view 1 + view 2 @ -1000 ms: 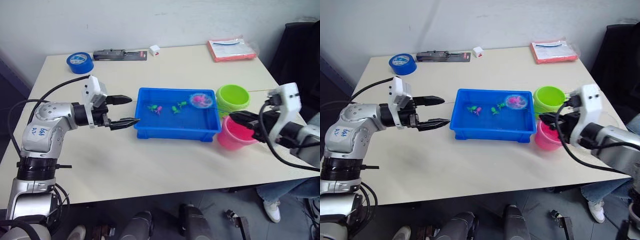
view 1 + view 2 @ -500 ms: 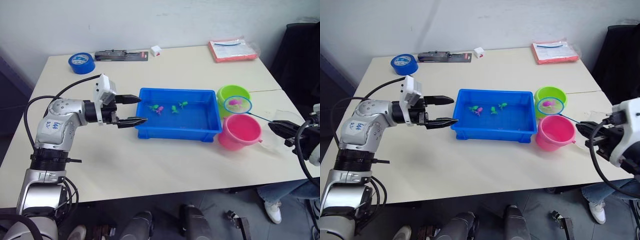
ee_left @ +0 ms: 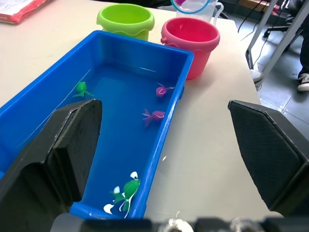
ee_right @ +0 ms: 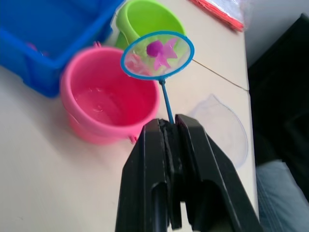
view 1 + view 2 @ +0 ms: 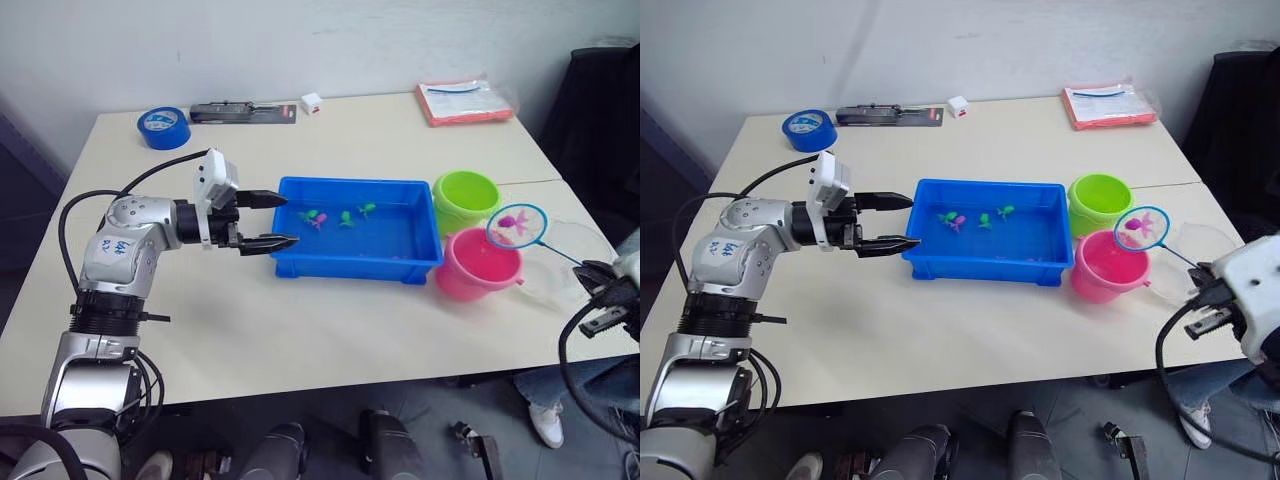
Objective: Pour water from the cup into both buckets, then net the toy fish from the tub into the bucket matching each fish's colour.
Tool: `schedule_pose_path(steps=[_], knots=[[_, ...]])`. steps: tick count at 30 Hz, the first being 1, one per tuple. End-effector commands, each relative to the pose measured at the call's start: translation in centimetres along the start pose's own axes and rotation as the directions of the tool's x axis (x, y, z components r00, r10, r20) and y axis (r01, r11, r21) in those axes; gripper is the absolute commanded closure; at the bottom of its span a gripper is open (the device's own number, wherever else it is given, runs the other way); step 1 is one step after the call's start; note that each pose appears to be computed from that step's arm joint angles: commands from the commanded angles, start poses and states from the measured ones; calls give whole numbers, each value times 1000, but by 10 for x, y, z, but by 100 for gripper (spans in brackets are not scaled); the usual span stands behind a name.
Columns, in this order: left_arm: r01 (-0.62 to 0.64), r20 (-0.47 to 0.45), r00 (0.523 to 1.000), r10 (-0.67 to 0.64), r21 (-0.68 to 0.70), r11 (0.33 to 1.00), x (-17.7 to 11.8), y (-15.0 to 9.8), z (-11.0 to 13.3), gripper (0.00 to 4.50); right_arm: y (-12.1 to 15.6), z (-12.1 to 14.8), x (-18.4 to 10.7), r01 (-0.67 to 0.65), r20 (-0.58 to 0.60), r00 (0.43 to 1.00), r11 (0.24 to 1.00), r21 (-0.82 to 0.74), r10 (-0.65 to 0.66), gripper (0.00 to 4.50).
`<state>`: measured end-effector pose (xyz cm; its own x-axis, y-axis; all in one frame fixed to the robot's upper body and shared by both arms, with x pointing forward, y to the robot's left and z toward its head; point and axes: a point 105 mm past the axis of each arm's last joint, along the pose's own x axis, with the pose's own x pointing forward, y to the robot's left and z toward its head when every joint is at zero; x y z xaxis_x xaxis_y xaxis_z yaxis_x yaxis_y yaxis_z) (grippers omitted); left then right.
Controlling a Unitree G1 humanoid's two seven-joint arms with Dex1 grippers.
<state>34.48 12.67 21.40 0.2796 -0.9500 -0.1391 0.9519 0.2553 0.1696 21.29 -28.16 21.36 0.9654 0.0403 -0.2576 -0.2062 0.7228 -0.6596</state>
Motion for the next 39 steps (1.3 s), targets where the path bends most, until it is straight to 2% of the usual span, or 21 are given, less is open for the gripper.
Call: schedule_pose_path(steps=[1,7,14,19,24,29,33,39], knots=[[12,7,1000,-12,43,999,1,0,9,0,-4,10,-2,40,43,999,978,-205,-32,371],[19,9,1000,-20,46,999,2,0,9,0,-6,5,1,48,48,998,918,-395,-32,371],[20,11,1000,-21,49,999,3,0,9,0,-6,1,2,36,51,999,890,-455,-14,371],[20,10,1000,-20,48,999,3,-1,8,0,-5,3,3,24,55,998,796,-605,12,371],[20,10,1000,-21,46,999,4,-1,6,0,-2,10,5,56,92,996,656,-753,20,371],[17,15,1000,-18,43,999,4,-2,5,0,1,6,3,96,130,991,571,-815,19,371],[13,17,1000,-14,41,999,4,-2,5,0,1,5,0,178,199,980,489,-854,-8,371],[11,22,1000,-12,39,999,5,-3,4,0,2,1,3,252,267,964,412,-876,-23,371]])
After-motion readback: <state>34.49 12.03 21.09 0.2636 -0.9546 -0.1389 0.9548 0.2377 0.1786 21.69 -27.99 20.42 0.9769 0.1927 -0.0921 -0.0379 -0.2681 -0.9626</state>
